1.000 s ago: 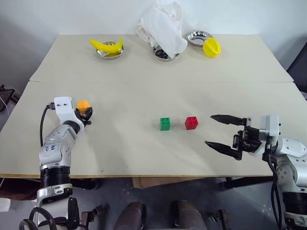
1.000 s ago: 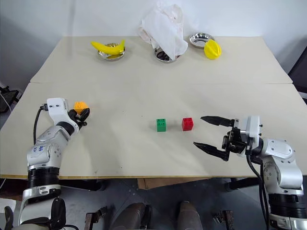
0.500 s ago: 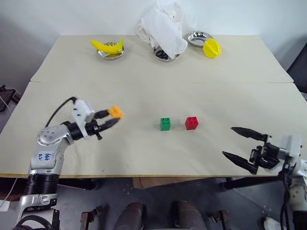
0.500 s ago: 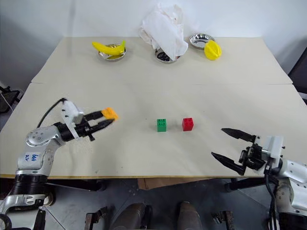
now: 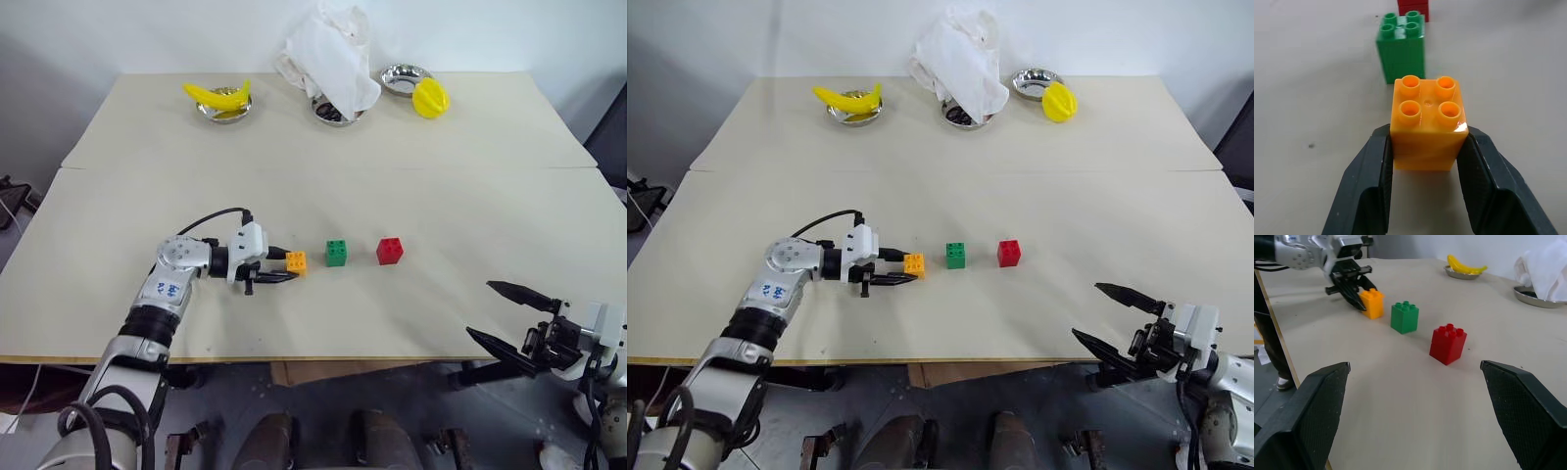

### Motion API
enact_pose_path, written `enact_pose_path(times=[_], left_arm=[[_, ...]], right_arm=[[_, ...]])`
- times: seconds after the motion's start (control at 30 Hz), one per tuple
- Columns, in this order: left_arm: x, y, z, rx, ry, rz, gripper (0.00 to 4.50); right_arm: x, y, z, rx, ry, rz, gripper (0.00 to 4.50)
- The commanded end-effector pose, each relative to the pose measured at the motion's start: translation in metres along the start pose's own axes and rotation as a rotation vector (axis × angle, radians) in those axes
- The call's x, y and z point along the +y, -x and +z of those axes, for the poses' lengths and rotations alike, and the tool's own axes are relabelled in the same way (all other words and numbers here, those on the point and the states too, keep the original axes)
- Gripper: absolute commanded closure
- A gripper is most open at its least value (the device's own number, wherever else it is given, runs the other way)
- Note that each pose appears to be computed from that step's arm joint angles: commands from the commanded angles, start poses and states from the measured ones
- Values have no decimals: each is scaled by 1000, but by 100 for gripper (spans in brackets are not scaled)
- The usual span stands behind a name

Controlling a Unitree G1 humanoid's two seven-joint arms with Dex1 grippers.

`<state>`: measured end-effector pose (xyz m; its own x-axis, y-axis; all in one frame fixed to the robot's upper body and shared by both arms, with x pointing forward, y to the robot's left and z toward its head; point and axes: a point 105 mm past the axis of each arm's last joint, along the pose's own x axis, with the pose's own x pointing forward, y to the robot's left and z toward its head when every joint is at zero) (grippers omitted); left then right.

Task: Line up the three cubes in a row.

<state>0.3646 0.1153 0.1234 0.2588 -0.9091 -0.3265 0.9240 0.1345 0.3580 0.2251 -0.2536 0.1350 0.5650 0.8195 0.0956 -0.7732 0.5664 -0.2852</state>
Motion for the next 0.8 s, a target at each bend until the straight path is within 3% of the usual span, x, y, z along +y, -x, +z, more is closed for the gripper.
enact_pose_path(times=[0.03, 0.8], left_arm=[[10, 9, -4, 30, 6, 4, 302], [19, 37, -12, 64, 70, -75, 302]], right_arm=[[0, -1, 9, -24, 17, 0, 0], [-1, -5, 14, -12, 12, 39, 0]])
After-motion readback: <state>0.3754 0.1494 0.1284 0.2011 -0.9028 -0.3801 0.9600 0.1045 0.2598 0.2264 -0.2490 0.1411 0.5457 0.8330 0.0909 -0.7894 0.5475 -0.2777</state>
